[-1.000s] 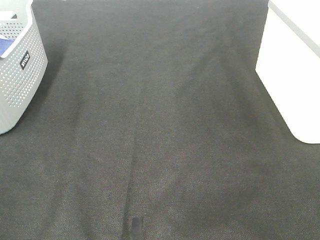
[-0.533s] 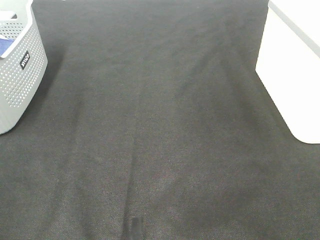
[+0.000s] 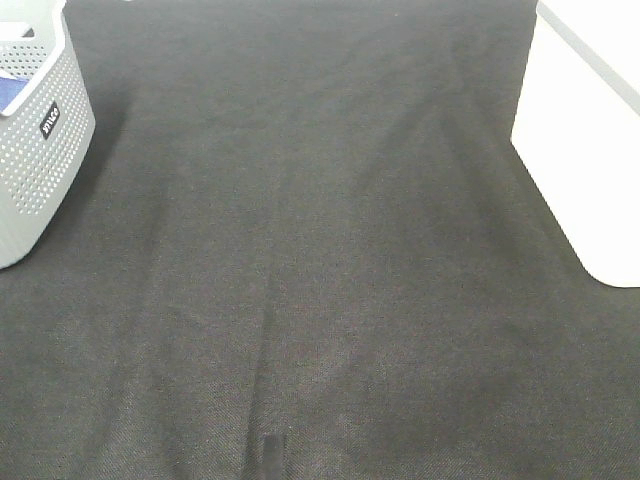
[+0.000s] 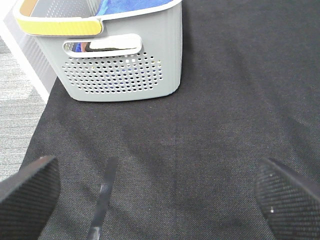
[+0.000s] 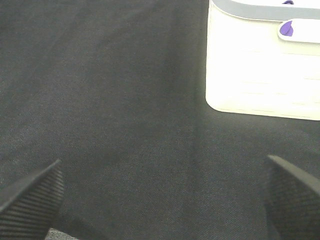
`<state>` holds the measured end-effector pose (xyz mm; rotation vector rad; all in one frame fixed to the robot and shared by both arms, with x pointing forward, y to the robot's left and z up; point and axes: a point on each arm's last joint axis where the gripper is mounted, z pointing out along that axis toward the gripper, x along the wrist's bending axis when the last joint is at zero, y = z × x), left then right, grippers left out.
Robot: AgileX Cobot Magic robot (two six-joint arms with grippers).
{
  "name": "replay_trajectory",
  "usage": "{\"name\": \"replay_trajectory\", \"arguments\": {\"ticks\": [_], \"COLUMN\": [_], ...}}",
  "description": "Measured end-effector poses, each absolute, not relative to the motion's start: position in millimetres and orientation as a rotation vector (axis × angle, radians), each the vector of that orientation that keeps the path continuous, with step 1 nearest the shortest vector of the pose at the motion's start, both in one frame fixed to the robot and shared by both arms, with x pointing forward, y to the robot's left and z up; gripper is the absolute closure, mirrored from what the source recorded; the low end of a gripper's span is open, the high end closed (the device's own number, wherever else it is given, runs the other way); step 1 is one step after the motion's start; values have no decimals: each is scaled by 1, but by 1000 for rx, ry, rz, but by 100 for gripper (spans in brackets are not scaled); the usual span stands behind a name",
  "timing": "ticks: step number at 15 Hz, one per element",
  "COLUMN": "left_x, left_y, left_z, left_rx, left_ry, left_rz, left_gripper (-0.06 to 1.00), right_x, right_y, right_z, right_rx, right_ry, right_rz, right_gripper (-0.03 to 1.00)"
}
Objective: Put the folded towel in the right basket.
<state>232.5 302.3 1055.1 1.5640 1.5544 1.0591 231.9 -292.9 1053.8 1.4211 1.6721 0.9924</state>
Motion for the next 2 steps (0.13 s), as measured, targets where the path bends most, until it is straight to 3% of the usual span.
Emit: {"name": "replay_trajectory", "arguments": {"ticks": [2], "left_x": [232], "left_y": [302], "left_z": [1055], "left_rx": [1564], "left_ry": [1554], "left_rz": [1059], "left_gripper": [-5], "right_x": [232], "right_y": [-293], "right_z": [1054], "right_rx": [1422], "right_ry": [1672], "right_rz": [993], "right_gripper": [-1]}}
